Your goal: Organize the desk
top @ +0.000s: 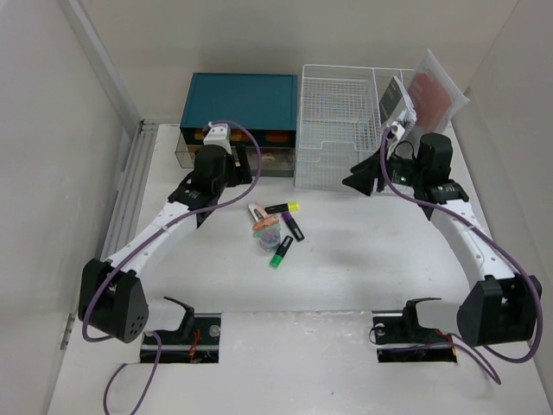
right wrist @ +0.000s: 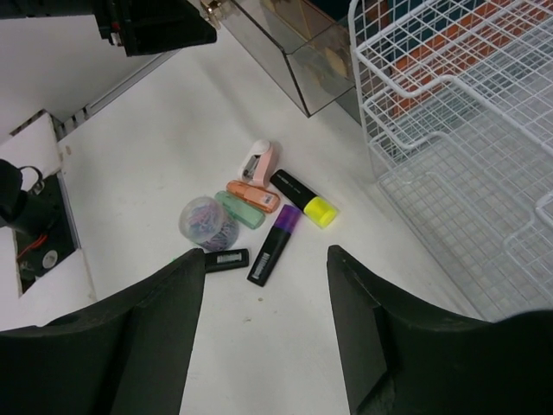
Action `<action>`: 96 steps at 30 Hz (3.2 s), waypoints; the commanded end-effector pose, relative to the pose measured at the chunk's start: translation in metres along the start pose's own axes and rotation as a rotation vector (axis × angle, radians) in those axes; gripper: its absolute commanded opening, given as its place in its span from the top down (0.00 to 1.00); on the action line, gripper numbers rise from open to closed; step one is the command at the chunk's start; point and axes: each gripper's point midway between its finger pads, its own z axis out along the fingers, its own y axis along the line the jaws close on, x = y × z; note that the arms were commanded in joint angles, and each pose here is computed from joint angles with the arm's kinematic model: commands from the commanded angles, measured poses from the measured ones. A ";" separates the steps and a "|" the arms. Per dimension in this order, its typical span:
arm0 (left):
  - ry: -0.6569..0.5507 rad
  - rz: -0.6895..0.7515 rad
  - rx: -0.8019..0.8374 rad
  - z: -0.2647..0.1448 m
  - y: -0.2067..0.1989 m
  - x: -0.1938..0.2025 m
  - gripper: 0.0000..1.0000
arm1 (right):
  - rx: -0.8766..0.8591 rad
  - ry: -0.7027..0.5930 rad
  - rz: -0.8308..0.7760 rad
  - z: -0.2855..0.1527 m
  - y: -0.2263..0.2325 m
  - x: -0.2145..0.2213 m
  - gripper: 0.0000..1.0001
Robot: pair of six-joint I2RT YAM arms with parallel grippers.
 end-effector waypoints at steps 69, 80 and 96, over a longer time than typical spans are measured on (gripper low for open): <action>-0.515 -0.104 0.080 -0.183 0.037 -0.066 0.08 | -0.263 0.638 -0.639 0.213 0.097 0.210 0.56; -0.528 -0.111 0.065 -0.186 0.040 -0.067 0.08 | -0.195 0.391 -0.738 0.183 0.138 0.067 0.72; -0.528 -0.111 0.065 -0.186 0.040 -0.067 0.08 | 0.426 -0.051 -0.720 0.168 0.091 -0.096 0.83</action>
